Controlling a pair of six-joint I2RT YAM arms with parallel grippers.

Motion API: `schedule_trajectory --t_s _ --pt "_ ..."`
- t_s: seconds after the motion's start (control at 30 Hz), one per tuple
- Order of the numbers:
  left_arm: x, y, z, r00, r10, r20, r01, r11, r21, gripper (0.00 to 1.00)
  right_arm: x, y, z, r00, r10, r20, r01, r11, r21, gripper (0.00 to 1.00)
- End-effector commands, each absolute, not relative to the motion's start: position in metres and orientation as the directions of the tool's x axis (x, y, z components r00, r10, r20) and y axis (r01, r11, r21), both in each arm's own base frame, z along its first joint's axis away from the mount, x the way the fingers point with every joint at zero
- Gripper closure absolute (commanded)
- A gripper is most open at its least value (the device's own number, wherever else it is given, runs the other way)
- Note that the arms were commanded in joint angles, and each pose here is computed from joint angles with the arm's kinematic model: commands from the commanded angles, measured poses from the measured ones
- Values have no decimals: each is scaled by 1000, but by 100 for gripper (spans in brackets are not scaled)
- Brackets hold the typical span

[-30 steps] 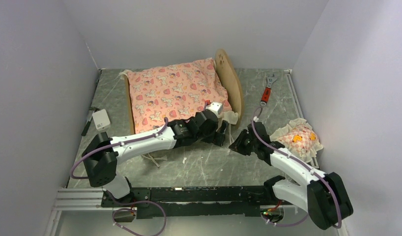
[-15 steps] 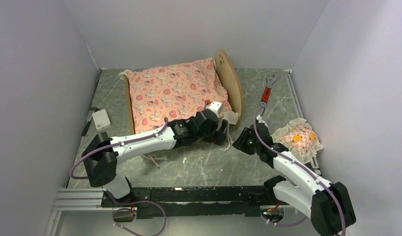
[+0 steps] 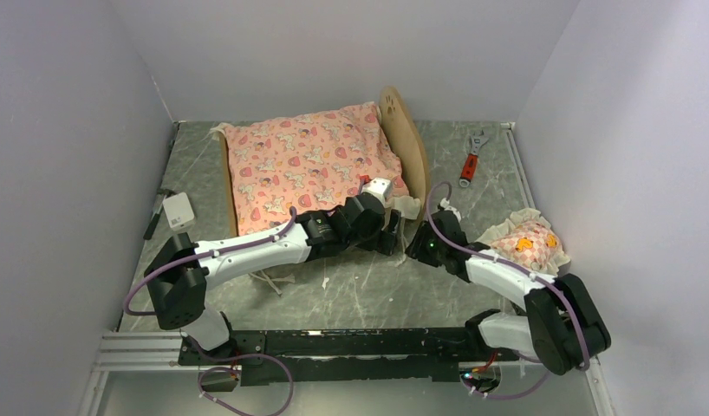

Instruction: Set up the pet bed

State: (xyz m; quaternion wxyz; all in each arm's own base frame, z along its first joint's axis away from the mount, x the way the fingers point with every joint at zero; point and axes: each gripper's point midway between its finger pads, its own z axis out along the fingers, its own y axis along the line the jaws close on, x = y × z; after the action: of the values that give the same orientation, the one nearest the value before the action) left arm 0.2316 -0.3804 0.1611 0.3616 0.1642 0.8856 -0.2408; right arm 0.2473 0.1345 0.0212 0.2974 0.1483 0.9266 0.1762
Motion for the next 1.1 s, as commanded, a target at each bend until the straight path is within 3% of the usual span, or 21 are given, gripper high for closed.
schedule_trajectory --t_s 0.0,0.1,0.27,0.3,0.53,0.73,1.07 --pt "233 -384 167 -677 91 -730 457 830 -320 12 259 134 17 -768 366 -526 166 906 389 58" --pt "233 -383 166 -678 91 -729 454 833 -317 12 255 133 9 -784 363 -503 183 910 372 66" --pt "235 -387 163 -680 97 -727 455 833 -315 12 246 127 9 -786 371 -494 202 910 361 97" --pt "236 -388 162 -680 98 -726 455 833 -314 12 244 125 11 -782 375 -498 209 910 358 100" --pt "246 -415 157 -663 99 -742 466 831 -305 19 237 121 24 -750 408 -520 209 893 399 100" --pt "263 -435 149 -630 29 -776 414 858 -303 34 235 124 27 -742 412 -528 190 885 425 100" --pt "302 -454 138 -558 -99 -824 300 902 -311 34 237 132 32 -739 416 -529 156 870 467 100"
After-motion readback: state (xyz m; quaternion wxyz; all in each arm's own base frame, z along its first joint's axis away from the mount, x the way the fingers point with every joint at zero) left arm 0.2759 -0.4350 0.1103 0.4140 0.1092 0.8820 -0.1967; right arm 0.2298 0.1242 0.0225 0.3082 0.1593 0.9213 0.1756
